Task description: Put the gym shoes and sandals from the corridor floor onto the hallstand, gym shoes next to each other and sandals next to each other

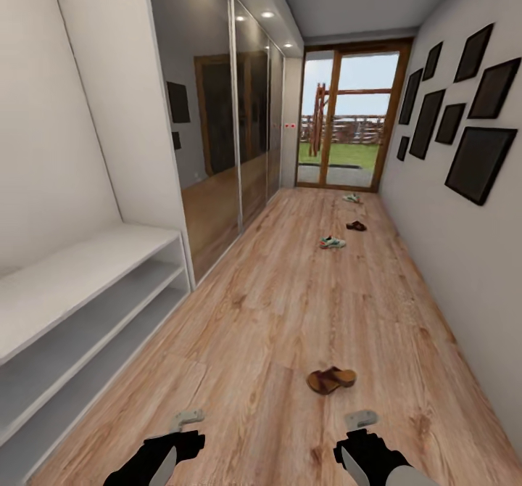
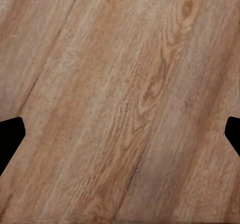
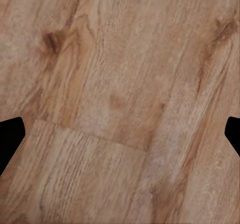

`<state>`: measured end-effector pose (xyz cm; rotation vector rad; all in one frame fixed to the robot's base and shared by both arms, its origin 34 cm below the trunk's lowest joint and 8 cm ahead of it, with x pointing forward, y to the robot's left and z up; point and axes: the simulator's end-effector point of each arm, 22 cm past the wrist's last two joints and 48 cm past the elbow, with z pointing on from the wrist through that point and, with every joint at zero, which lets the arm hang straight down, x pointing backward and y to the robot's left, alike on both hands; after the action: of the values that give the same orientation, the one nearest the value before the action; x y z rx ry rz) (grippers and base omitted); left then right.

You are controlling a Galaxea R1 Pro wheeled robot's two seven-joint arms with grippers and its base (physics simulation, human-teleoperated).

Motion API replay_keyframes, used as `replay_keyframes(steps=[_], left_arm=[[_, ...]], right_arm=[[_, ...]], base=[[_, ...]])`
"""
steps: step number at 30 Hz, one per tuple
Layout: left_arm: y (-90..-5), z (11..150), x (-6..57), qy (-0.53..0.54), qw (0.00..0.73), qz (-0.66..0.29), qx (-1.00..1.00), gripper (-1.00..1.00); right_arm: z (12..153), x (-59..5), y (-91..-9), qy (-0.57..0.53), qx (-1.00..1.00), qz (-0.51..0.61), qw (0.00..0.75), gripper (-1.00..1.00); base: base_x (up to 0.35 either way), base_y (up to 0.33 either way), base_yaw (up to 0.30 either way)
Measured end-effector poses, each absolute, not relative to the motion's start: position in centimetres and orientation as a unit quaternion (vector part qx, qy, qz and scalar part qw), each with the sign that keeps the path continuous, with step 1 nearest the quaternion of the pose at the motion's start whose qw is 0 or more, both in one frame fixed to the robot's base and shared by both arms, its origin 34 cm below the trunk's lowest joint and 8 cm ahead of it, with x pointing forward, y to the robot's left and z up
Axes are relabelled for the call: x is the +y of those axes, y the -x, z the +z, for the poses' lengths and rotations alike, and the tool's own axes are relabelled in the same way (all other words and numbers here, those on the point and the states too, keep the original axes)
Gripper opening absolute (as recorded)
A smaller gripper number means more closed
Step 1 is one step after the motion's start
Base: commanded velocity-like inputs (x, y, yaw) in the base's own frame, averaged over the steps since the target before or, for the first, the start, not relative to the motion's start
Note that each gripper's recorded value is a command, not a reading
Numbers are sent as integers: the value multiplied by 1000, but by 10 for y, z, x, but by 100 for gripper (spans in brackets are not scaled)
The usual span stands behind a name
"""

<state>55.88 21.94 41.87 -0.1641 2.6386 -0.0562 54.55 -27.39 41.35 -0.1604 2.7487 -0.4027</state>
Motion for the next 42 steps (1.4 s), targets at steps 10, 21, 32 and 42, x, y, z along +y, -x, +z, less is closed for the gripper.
replay_keyframes(steps=[10, 21, 32, 42], left_arm=[[-559, 419, 220, 60, 246, -20, 967, 100], [-559, 419, 219, 60, 246, -21, 967, 100], [-559, 419, 220, 60, 246, -20, 967, 100], [-559, 419, 219, 60, 246, -21, 967, 100]], right_arm=[[414, -274, -546, 57, 972, -142, 179, 100], [413, -274, -545, 57, 972, -142, 178, 100], [413, -274, -545, 57, 972, -142, 178, 100], [413, -274, -545, 57, 972, -142, 178, 100]], base=[[-202, -198, 219], [-233, -231, 133], [-236, -234, 258], [-130, -130, 287]])
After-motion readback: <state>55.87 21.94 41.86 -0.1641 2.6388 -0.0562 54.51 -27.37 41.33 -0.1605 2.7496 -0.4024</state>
